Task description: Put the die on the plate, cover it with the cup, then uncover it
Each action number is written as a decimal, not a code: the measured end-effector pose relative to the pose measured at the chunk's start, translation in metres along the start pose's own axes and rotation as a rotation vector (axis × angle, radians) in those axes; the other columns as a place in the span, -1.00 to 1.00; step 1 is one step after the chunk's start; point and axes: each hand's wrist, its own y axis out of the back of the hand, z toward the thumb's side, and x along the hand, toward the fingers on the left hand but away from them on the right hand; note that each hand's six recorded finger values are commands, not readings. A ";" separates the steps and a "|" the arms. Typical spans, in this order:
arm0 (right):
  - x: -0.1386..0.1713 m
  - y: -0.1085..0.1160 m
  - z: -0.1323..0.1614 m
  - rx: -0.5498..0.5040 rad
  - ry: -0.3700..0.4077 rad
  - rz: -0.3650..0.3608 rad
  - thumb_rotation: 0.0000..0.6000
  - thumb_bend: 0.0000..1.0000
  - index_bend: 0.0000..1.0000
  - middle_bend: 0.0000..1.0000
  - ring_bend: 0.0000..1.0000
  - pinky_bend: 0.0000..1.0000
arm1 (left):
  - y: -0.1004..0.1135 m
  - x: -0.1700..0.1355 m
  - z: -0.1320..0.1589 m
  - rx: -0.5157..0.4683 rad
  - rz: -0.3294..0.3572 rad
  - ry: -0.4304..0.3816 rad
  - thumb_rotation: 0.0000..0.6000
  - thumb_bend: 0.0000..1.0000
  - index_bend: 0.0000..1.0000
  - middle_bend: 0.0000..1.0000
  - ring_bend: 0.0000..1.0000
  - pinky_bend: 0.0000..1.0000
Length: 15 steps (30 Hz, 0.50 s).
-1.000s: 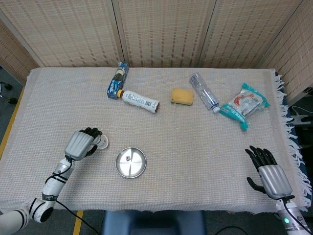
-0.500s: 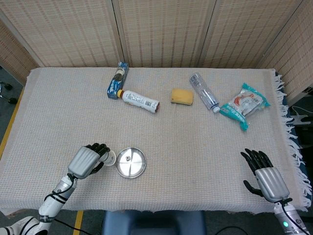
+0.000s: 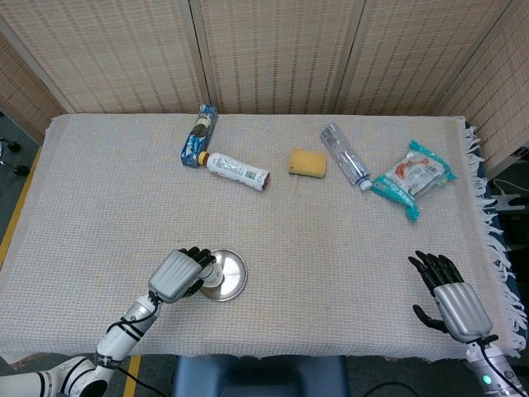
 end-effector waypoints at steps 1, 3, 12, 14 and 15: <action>0.000 0.000 0.000 0.000 0.000 0.000 1.00 -0.56 -1.00 -1.00 -1.00 -1.00 | 0.000 0.002 0.000 0.002 0.001 0.001 1.00 -0.24 -0.21 -0.08 -0.32 0.24; 0.000 0.000 0.000 -0.001 -0.001 0.001 1.00 -0.56 -1.00 -1.00 -1.00 -1.00 | 0.000 0.004 0.000 0.004 0.001 0.001 1.00 -0.24 -0.21 -0.08 -0.32 0.23; -0.002 0.001 -0.003 -0.001 -0.008 -0.001 1.00 -0.56 -1.00 -1.00 -1.00 -1.00 | -0.011 0.014 0.003 0.017 -0.016 -0.004 1.00 -0.24 -0.21 -0.08 -0.32 0.23; -0.002 0.000 -0.002 -0.001 -0.006 0.000 1.00 -0.56 -1.00 -1.00 -1.00 -1.00 | -0.012 0.015 0.006 0.026 -0.015 -0.012 1.00 -0.24 -0.21 -0.08 -0.31 0.24; -0.001 0.000 -0.002 0.000 -0.005 -0.001 1.00 -0.56 -1.00 -1.00 -1.00 -1.00 | -0.013 0.016 0.007 0.029 -0.016 -0.016 1.00 -0.24 -0.21 -0.07 -0.31 0.24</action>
